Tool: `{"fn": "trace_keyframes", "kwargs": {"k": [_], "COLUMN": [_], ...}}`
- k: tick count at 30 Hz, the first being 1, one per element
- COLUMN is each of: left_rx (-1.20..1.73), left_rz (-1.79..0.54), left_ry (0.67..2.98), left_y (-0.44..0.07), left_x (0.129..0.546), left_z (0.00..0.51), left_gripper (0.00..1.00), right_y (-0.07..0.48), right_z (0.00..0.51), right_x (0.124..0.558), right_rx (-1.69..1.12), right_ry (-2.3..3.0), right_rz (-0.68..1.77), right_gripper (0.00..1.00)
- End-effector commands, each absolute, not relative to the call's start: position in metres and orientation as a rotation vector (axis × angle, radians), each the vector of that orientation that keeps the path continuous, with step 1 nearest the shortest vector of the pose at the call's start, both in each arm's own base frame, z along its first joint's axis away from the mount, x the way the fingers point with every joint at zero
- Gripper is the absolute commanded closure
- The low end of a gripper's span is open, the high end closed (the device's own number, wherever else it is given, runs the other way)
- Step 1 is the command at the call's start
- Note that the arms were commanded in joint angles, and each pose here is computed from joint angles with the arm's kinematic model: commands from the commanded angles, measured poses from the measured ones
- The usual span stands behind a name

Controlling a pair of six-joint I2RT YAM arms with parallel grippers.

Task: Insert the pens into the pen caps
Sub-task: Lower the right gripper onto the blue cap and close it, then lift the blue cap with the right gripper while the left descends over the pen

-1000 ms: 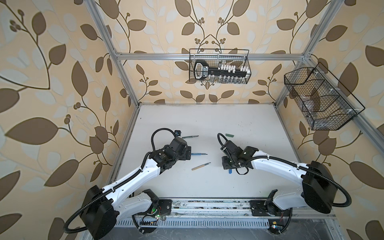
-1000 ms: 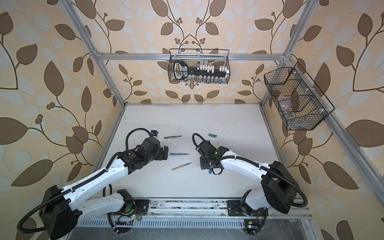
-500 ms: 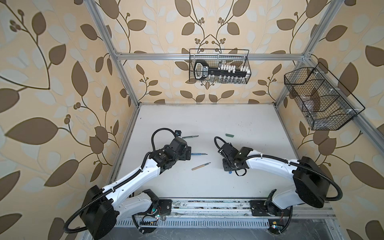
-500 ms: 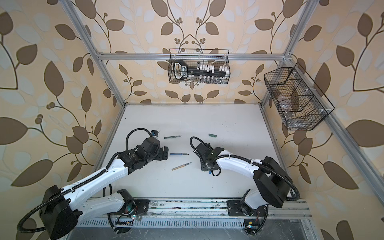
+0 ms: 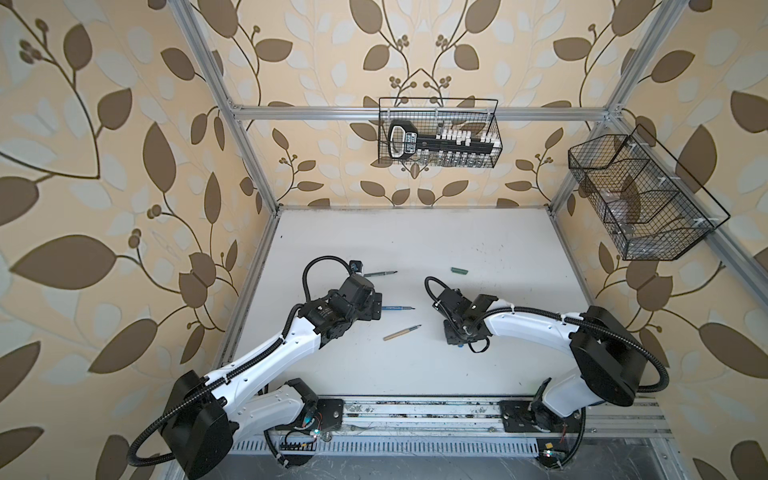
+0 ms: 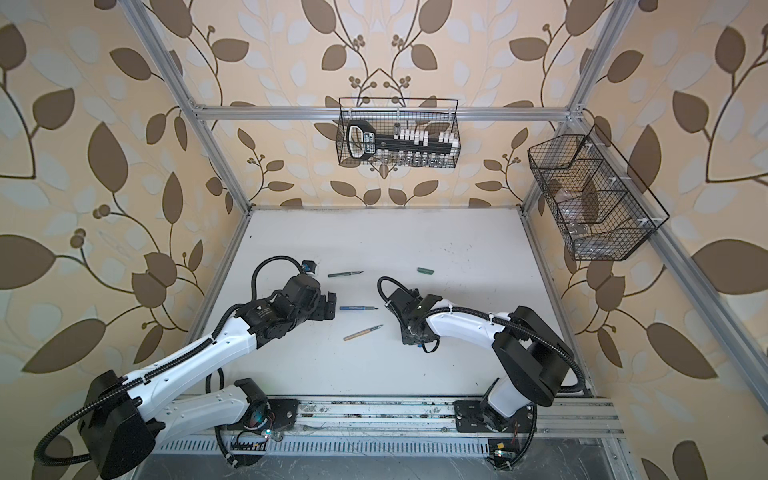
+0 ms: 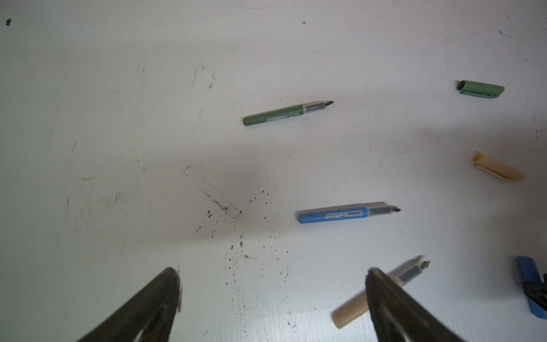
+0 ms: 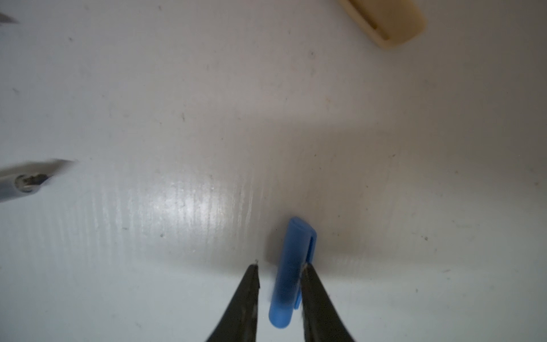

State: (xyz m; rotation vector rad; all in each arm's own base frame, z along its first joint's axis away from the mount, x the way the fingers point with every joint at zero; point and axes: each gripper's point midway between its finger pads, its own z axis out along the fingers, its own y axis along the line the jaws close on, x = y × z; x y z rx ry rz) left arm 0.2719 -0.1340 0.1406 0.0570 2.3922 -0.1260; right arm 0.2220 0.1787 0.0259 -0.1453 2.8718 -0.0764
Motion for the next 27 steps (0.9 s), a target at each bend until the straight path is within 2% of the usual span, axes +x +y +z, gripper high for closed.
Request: {"fn": "trace_keyframes", "kwargs": {"k": [1,8,11,23,27], "left_rx": [0.058,0.064,0.067,0.076,0.102], "left_rz": [-0.092,-0.086,-0.082,-0.07,-0.078], "left_ry": [2.388,2.386,2.389,2.391,2.409], "left_y": [-0.129,-0.129,-0.129,-0.127,-0.132], "left_x": [0.272,0.273,0.273,0.271,0.273], "left_z": [0.138,0.139,0.139,0.139,0.136], "left_gripper": [0.01,0.01,0.01,0.01,0.01], "right_y": [0.171,0.167,0.169,0.168,0.17], "right_z": [0.019,0.016,0.014,0.016,0.023], "right_x": [0.22,0.221,0.223,0.226,0.227], "right_rx": [-0.157,-0.165,-0.172,-0.236,-0.245], "right_ry": [2.874,2.869,2.874,2.87,2.86], "right_rz": [-0.148,-0.192,-0.192,-0.283,-0.261], "right_gripper": [0.73,0.74,0.78,0.79,0.83]}}
